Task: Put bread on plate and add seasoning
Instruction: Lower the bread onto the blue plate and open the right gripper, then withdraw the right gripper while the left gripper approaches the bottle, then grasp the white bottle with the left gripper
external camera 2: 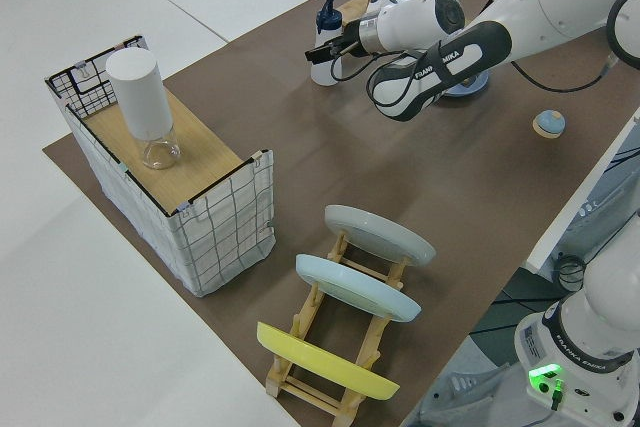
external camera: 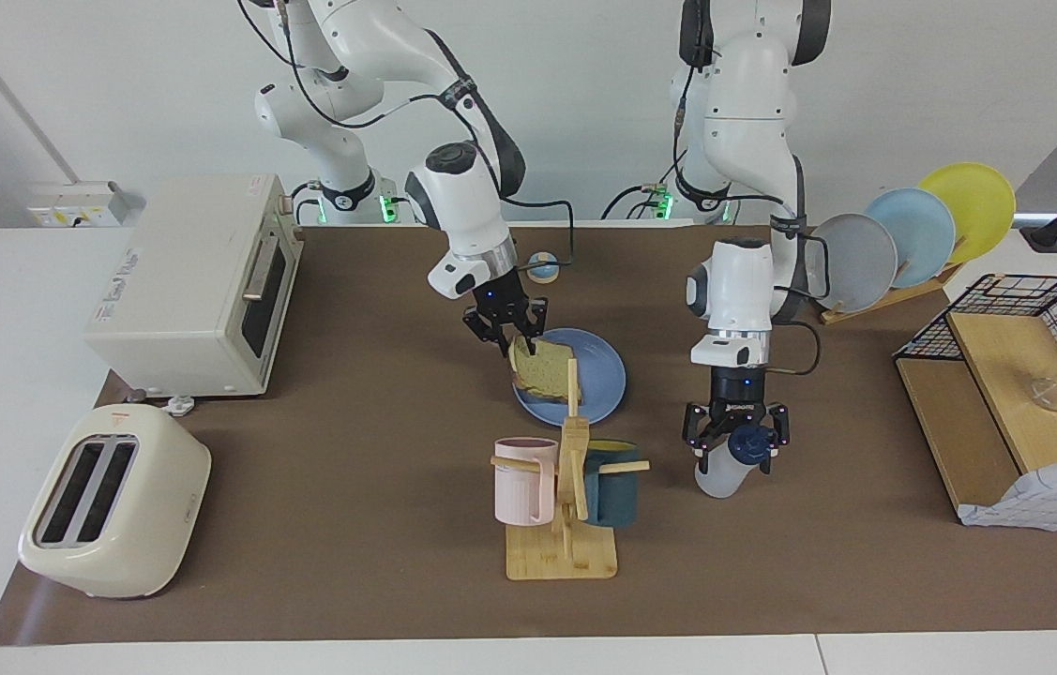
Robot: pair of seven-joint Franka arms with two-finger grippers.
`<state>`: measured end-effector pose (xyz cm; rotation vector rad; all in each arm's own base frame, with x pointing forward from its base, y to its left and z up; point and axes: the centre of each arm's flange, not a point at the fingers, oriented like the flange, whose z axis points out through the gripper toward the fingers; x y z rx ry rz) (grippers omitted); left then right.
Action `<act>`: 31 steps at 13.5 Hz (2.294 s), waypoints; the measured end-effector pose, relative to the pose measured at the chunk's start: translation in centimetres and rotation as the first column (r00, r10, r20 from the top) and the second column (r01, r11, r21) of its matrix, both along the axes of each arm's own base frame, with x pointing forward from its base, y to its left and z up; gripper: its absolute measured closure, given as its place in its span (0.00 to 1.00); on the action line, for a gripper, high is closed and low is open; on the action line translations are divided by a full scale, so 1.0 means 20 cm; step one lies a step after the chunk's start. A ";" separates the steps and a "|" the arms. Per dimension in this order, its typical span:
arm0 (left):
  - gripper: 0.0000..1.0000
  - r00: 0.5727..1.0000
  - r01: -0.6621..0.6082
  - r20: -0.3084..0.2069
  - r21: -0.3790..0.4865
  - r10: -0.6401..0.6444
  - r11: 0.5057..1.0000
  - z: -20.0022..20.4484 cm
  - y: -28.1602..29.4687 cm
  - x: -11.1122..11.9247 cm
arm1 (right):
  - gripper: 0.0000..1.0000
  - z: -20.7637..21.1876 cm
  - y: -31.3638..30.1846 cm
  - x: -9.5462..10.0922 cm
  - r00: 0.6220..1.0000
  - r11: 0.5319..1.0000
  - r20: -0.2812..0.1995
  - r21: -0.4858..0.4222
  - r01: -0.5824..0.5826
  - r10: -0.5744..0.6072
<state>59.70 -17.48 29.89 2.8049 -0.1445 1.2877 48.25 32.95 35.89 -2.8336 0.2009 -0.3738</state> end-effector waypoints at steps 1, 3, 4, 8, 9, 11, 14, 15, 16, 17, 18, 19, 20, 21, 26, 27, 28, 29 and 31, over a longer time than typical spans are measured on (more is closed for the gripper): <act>0.00 1.000 0.000 0.000 0.000 0.000 1.000 0.00 0.00 0.00 | 0.29 0.03 0.00 0.01 1.000 1.000 0.003 0.003 0.001 -0.001; 0.00 1.000 0.000 0.000 0.001 0.000 1.000 0.00 0.00 0.00 | 0.04 0.15 -0.01 0.05 1.000 1.000 -0.029 -0.010 0.005 -0.005; 0.07 1.000 -0.001 0.000 0.001 0.001 1.000 0.00 0.00 0.00 | 0.00 0.24 -0.02 0.09 0.999 1.000 -0.052 -0.019 0.009 -0.010; 0.47 1.000 -0.001 0.001 0.003 0.001 1.000 -0.01 0.01 0.00 | 0.00 0.45 -0.18 0.21 0.995 0.998 -0.103 -0.064 -0.026 0.019; 0.49 1.000 -0.001 0.001 0.003 0.001 1.000 -0.01 0.01 0.00 | 0.00 0.47 -0.27 0.25 0.993 0.995 -0.114 -0.082 -0.050 0.040; 0.51 1.000 -0.002 0.002 0.005 0.002 1.000 0.00 0.01 0.00 | 0.00 0.58 -0.54 0.35 0.983 0.987 -0.158 -0.120 -0.109 0.089; 0.59 1.000 -0.008 0.005 0.007 0.008 1.000 0.01 0.03 0.02 | 0.00 0.86 -1.03 0.47 0.968 0.976 -0.215 -0.143 -0.164 0.131; 0.59 1.000 -0.007 -0.006 0.009 0.007 1.000 0.02 0.03 0.03 | 0.00 0.93 -1.12 0.46 0.962 0.975 -0.239 -0.148 -0.168 0.130; 0.59 1.000 0.004 -0.026 0.017 -0.004 1.000 0.04 0.03 0.04 | 0.00 0.98 -1.17 0.43 0.958 0.970 -0.258 -0.169 -0.173 0.126; 0.59 0.999 0.018 -0.050 0.023 -0.017 1.000 0.08 0.02 0.06 | 0.00 1.03 -1.21 0.40 0.955 0.963 -0.273 -0.202 -0.178 0.119; 0.59 0.997 0.029 -0.073 0.023 -0.027 0.999 0.13 0.01 0.07 | 0.00 1.07 -1.24 0.36 0.951 0.956 -0.288 -0.230 -0.180 0.110; 0.59 0.996 0.038 -0.086 0.020 -0.036 0.999 0.19 0.01 0.07 | 0.00 1.10 -1.28 0.33 0.947 0.954 -0.304 -0.243 -0.178 0.099; 0.59 0.994 0.043 -0.097 0.016 -0.042 0.999 0.24 0.02 0.07 | 0.00 1.13 -1.31 0.29 0.941 0.953 -0.325 -0.245 -0.176 0.090; 0.59 0.993 0.047 -0.110 0.010 -0.045 0.999 0.28 0.02 0.07 | 0.00 1.15 -1.33 0.26 0.936 0.954 -0.343 -0.245 -0.174 0.083; 0.59 0.967 0.088 -0.236 -0.035 -0.094 0.995 0.56 0.05 0.01 | 0.00 1.16 -1.52 0.25 0.931 0.952 -0.360 -0.258 -0.167 0.066; 0.59 0.960 0.111 -0.255 -0.025 -0.114 0.993 0.61 0.06 0.00 | 0.00 1.16 -1.52 0.25 0.930 0.948 -0.362 -0.268 -0.171 0.065; 0.59 0.952 0.161 -0.267 0.016 -0.151 0.987 0.68 0.07 0.00 | 0.00 1.16 -1.50 0.25 0.928 0.946 -0.365 -0.271 -0.179 0.071; 0.59 0.940 0.216 -0.285 0.067 -0.189 0.974 0.77 0.08 0.00 | 0.00 1.16 -1.48 0.24 0.927 0.944 -0.368 -0.273 -0.187 0.077; 0.59 0.903 0.307 -0.349 0.122 -0.249 0.944 0.96 0.10 -0.02 | 0.00 1.18 -1.47 0.24 0.924 0.942 -0.374 -0.275 -0.192 0.079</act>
